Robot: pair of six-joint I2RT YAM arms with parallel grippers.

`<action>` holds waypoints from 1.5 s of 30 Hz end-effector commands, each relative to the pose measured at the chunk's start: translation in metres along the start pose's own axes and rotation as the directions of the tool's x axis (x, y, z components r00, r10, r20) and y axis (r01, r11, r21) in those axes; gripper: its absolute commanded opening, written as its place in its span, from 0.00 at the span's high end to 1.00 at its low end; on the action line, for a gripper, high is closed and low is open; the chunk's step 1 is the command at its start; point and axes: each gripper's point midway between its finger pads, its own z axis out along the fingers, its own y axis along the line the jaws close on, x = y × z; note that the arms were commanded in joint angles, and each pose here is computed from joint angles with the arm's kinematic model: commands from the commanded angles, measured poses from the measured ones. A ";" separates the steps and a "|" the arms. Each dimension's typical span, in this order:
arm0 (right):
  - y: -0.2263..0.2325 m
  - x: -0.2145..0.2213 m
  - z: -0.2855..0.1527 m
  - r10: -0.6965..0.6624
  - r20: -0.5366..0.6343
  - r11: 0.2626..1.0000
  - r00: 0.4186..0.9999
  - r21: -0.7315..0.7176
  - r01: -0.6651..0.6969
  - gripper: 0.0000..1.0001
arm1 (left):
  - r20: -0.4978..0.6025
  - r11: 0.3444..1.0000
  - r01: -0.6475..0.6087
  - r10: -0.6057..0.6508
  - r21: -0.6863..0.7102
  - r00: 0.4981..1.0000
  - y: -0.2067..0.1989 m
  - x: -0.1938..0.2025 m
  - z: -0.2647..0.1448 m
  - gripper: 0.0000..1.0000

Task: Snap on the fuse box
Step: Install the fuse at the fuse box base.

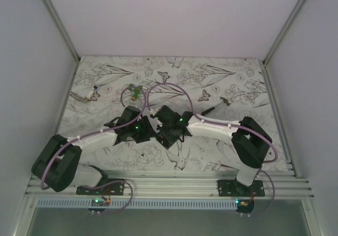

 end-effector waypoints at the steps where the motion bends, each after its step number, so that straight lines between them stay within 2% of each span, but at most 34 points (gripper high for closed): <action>1: -0.001 -0.008 0.000 0.020 0.028 1.000 0.999 -0.006 -0.019 0.88 | -0.003 0.999 -0.013 0.013 0.037 1.000 -0.015 -0.003 0.003 0.49; 5: 0.001 -0.006 0.004 0.016 0.015 1.000 1.000 -0.015 -0.016 0.97 | -0.008 0.999 -0.011 0.011 0.033 1.000 -0.014 -0.002 0.006 0.51; 9: 0.002 -0.003 0.007 0.013 -0.001 1.000 1.000 -0.024 -0.013 1.00 | -0.018 0.999 -0.008 0.009 0.036 1.000 -0.016 0.000 0.009 0.55; 21: 0.009 0.005 0.019 -0.002 -0.059 0.999 0.998 -0.051 -0.001 1.00 | -0.062 0.999 -0.001 0.003 0.042 0.998 -0.018 0.012 0.022 0.85; 27: 0.008 0.007 0.029 -0.007 -0.083 0.999 0.996 -0.038 0.004 1.00 | -0.082 0.999 0.004 0.000 0.046 0.997 -0.020 0.018 0.027 0.94; 35: -0.021 0.030 0.040 0.036 -0.153 0.992 0.988 0.128 -0.017 1.00 | -0.058 0.999 0.021 -0.019 0.037 0.998 -0.016 0.020 0.025 0.95; 38: -0.023 0.034 0.042 0.048 -0.158 0.991 0.986 0.130 -0.027 1.00 | -0.049 0.999 0.039 -0.037 0.026 0.998 -0.011 0.022 0.023 0.95; 40: -0.015 0.029 0.042 0.042 -0.140 0.996 0.989 0.085 -0.031 1.00 | -0.048 0.999 0.051 -0.050 0.016 0.998 -0.008 0.024 0.022 0.95; 45: -0.001 -0.004 0.015 0.036 0.008 0.999 0.999 -0.006 -0.036 1.00 | -0.003 0.998 0.070 -0.070 0.004 0.998 -0.002 0.020 0.018 0.91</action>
